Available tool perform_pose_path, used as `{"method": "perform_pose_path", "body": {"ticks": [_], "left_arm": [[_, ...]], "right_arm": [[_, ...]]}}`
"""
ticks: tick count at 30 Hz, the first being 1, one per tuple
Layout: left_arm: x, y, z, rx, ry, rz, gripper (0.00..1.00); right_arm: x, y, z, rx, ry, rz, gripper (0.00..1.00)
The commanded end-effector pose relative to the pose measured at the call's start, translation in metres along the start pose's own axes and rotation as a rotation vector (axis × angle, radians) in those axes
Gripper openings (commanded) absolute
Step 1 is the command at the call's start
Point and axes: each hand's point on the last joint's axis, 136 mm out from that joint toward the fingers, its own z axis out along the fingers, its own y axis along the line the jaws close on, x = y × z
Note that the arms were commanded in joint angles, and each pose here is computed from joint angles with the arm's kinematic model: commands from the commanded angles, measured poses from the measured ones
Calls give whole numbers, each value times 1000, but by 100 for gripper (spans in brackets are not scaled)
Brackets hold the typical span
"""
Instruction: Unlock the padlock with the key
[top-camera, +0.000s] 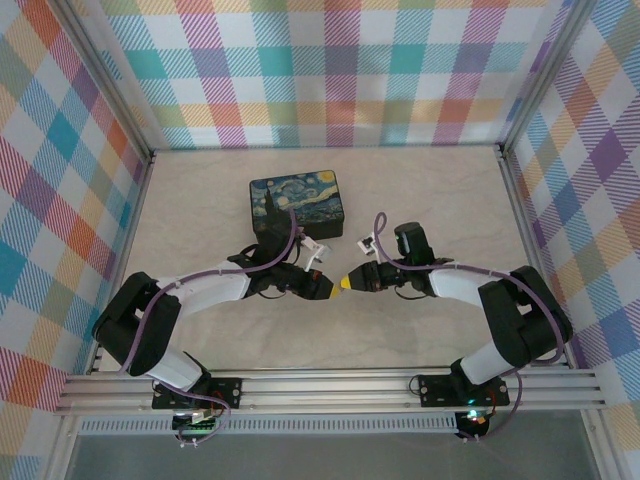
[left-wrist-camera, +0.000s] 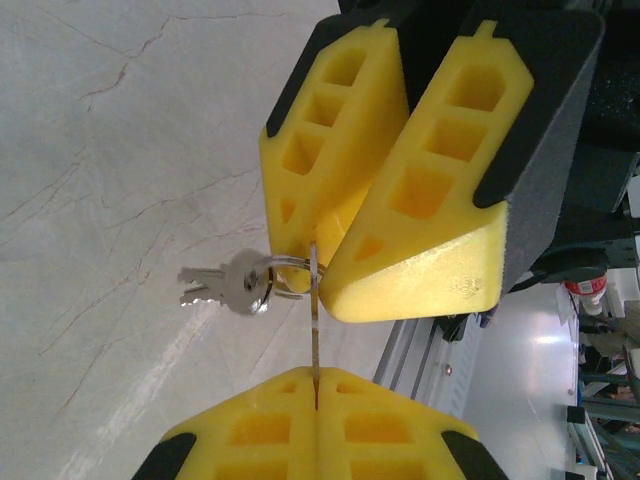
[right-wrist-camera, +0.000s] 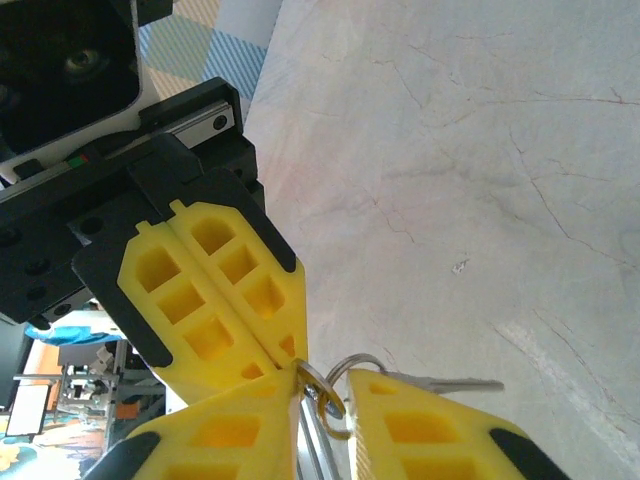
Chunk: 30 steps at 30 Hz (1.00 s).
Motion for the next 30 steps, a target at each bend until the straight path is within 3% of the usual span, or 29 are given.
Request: {"method": "perform_pose_path", "body": {"ticks": [1,7,19,25,30], "left_arm": [[4,-2,-4,18,-1,21,0],[3,4,-5,-11,-14,15,0],[-11,13,-8,-24,-56,-10,1],[-19,15,-9,-27,-93,-40,28],[-21,20,-11,-48,-123,-57,37]], "right_arm": [[1,11,-3,-43,-5,-36,16],[8,7,-2,-38,2,-6,8],[1,3,-1,-43,-49,67,0],[-8,-4,0,-29,-98,161,0],[-15,-9,1,-11,-121,211,0]]}}
